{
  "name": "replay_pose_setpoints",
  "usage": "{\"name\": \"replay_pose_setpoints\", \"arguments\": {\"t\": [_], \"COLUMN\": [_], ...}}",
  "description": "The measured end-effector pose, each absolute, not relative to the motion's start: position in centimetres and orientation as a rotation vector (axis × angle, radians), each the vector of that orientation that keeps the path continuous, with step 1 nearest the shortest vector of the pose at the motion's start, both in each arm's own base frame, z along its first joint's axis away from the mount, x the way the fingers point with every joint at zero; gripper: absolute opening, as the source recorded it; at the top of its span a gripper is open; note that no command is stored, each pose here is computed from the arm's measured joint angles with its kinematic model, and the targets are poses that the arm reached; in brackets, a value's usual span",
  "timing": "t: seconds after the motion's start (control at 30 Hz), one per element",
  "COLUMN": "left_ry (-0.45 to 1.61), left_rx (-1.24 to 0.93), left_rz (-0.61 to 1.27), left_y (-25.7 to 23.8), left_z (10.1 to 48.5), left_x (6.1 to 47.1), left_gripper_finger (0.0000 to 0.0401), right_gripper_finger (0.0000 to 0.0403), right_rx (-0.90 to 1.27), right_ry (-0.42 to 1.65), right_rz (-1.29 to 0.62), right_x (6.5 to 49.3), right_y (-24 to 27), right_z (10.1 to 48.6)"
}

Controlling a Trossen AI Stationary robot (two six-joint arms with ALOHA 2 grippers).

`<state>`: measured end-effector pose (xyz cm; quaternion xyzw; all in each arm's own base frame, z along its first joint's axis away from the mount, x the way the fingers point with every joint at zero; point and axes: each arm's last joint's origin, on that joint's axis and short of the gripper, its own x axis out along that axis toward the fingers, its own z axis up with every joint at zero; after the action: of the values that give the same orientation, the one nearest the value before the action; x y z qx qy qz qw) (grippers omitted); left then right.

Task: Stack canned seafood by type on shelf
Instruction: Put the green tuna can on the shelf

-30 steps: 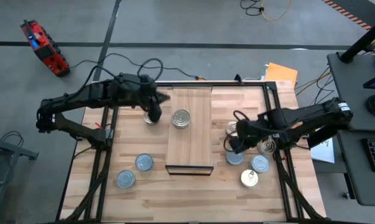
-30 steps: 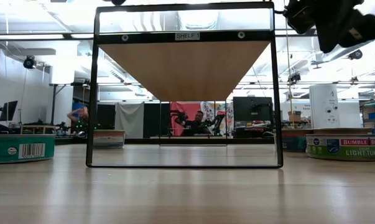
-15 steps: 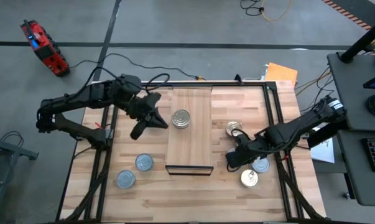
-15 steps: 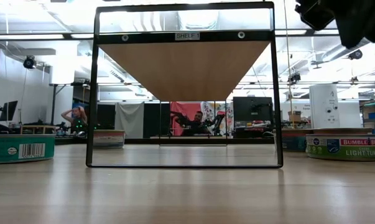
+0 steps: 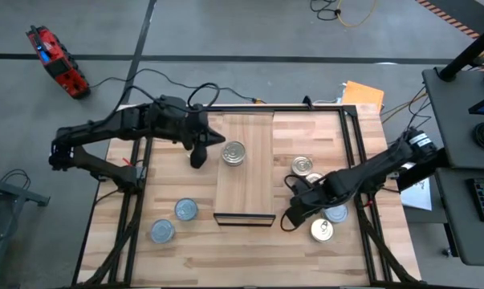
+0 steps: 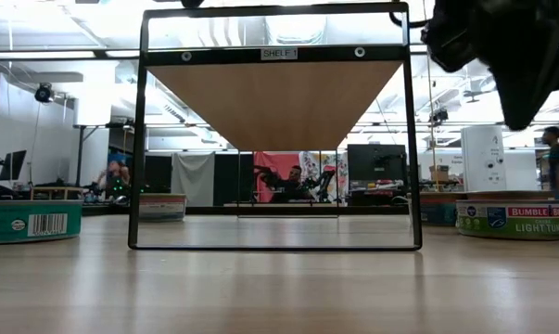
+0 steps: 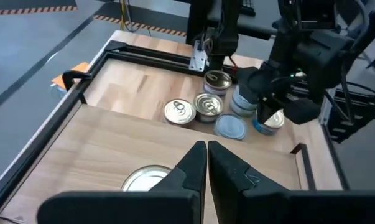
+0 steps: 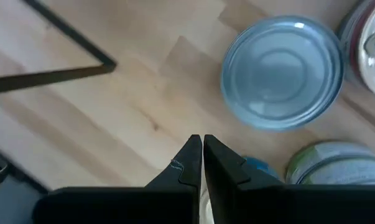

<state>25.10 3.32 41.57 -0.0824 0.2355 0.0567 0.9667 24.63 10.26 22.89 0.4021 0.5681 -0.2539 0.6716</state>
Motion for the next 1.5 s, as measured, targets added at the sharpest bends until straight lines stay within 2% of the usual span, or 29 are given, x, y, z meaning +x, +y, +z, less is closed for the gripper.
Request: {"name": "replay_pose_setpoints", "arguments": {"t": [0.13, 0.53, 1.13, 1.5], "left_ry": [0.484, 0.477, 0.467, 0.445], "left_rx": [-0.12, -0.251, -0.223, -0.218], "left_rz": [0.142, 0.201, 0.305, 0.339], "left_y": [3.5, 3.7, 4.0, 4.1], "left_z": [41.3, 41.2, 41.2, 41.4], "left_x": [25.5, 25.6, 25.6, 25.6], "left_gripper_finger": [0.0, 0.0, 0.0, 0.0], "right_gripper_finger": [0.0009, 0.0018, 0.0101, 0.0136], "right_rx": [0.88, 0.758, 0.696, 0.643], "right_ry": [1.274, 1.24, 1.222, 1.221], "right_rz": [-0.615, -0.594, -0.583, -0.596], "right_x": [25.2, 25.6, 25.6, 25.3], "right_y": [9.5, 8.0, 7.9, 7.8], "right_z": [22.2, 22.3, 22.4, 21.9]}}
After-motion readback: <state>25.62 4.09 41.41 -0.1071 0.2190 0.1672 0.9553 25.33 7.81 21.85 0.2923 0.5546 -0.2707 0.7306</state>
